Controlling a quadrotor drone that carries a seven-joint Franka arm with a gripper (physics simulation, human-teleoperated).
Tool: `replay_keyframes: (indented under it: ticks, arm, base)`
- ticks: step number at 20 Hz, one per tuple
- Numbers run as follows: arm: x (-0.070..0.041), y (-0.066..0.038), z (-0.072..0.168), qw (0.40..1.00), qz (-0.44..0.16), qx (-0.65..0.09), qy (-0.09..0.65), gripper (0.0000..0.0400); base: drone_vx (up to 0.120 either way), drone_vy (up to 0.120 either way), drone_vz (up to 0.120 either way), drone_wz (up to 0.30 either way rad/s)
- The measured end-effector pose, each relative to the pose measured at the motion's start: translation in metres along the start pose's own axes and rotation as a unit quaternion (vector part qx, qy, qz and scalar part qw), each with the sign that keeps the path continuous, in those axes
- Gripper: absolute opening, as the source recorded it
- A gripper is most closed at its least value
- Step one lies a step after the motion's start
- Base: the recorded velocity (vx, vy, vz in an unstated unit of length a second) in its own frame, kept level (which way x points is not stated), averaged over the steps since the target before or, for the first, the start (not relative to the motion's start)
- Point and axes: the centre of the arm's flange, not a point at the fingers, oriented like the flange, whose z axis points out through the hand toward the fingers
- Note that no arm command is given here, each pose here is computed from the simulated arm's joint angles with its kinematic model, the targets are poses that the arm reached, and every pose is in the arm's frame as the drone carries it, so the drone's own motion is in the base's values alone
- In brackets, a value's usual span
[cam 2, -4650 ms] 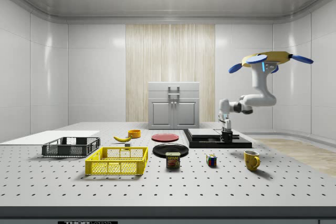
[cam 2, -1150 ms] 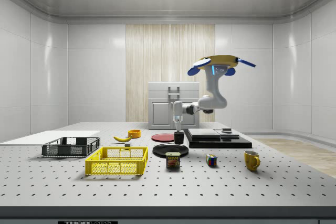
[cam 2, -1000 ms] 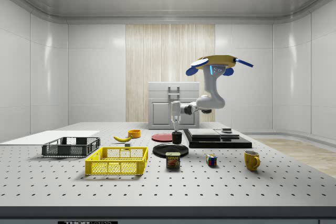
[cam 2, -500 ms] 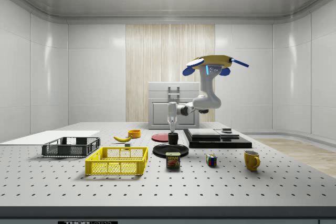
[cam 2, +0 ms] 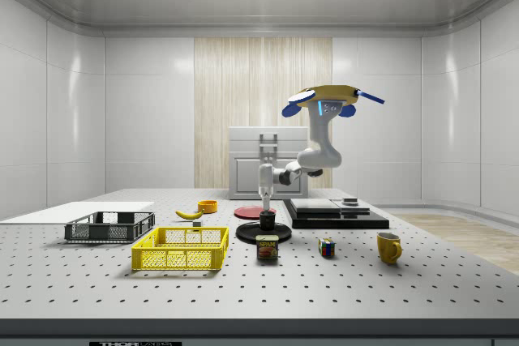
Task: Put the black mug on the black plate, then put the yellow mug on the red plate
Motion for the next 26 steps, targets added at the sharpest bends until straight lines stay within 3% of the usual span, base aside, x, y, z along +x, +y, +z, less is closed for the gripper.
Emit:
replay_keyframes:
  ticks: [3,7,11,16,23,26]
  arm:
    - [0.000,0.000,0.009,1.000,0.000,0.000,0.000,0.0110]
    - [0.000,0.000,0.013,1.000,0.000,0.000,0.000,0.0284]
    - [0.000,0.000,0.002,1.000,0.000,0.000,0.000,0.0357]
    - [0.000,0.000,-0.015,1.000,0.000,0.000,0.000,0.0388]
    - [0.000,0.000,-0.024,1.000,0.000,0.000,0.000,0.0398]
    - [0.000,0.000,-0.026,1.000,0.000,0.000,0.000,0.0399]
  base:
    - [0.000,0.000,0.000,0.000]
    - [0.000,0.000,0.000,0.000]
    - [0.000,0.000,0.000,0.000]
    - [0.000,0.000,0.104,0.000]
    - [0.000,0.000,0.120,0.000]
    - [-0.067,0.107,0.053,0.000]
